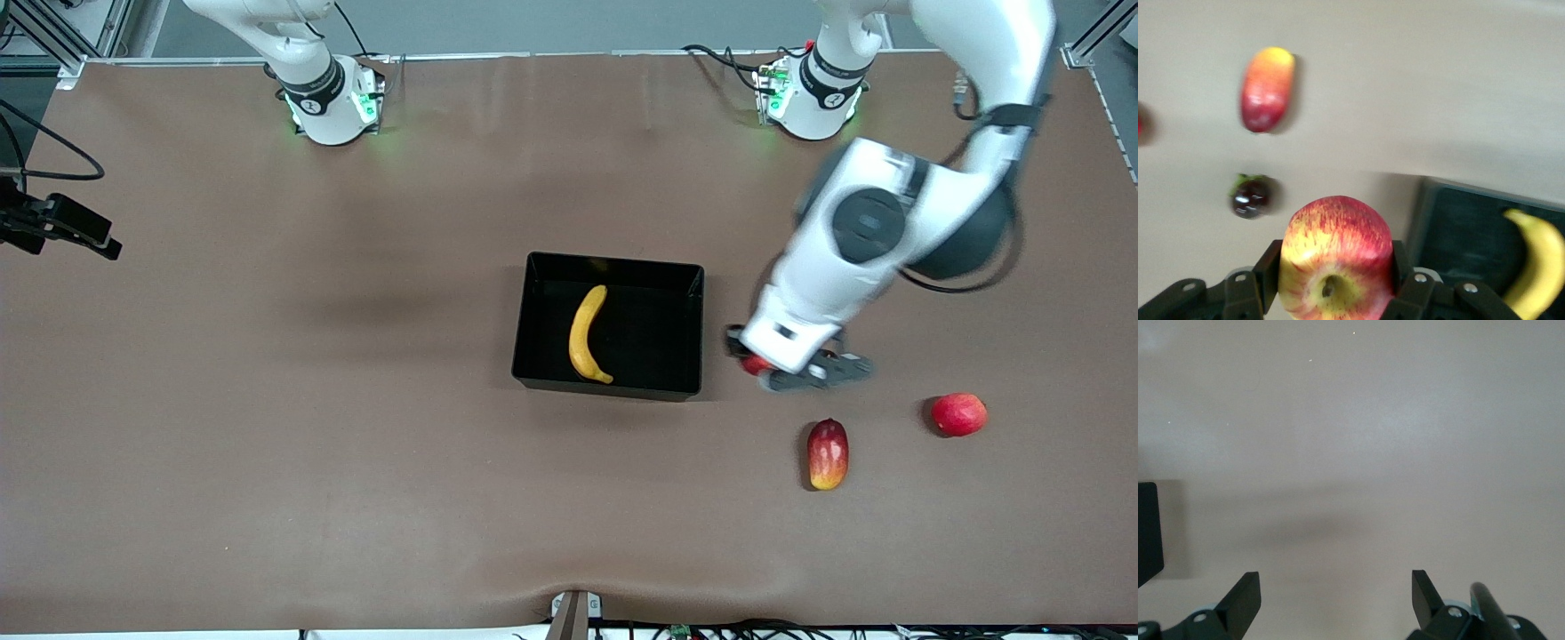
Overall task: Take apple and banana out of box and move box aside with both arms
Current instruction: 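Carry the apple out and set it beside the large red apple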
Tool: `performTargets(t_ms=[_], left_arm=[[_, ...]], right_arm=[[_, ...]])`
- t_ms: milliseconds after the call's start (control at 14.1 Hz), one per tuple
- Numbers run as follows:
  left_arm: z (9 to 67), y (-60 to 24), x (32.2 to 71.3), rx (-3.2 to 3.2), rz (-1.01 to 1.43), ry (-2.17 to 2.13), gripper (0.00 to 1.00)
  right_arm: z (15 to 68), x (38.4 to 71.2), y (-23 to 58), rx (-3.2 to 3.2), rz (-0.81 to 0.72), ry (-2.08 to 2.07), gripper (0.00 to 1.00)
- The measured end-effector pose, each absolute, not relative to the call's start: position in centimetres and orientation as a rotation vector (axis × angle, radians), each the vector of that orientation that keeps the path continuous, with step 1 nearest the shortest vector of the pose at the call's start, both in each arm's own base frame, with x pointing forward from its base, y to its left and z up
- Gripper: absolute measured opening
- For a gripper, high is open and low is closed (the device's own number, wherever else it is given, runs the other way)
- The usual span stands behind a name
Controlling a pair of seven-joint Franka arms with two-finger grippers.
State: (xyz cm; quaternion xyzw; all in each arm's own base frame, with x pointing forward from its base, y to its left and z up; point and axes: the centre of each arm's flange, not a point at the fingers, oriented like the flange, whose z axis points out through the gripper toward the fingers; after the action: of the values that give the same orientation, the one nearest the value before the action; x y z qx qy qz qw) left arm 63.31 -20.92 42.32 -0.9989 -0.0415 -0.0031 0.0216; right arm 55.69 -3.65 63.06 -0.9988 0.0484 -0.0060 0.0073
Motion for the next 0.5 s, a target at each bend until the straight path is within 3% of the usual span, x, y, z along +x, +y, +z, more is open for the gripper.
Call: performTargets(t_ms=[497], left_arm=[[34.8, -5.7, 65.3, -2.997, -0.022, -0.057, 0.68]], right_arm=[[63.1, 55.7, -3.6, -3.123, -0.018, 0.151, 1.0]])
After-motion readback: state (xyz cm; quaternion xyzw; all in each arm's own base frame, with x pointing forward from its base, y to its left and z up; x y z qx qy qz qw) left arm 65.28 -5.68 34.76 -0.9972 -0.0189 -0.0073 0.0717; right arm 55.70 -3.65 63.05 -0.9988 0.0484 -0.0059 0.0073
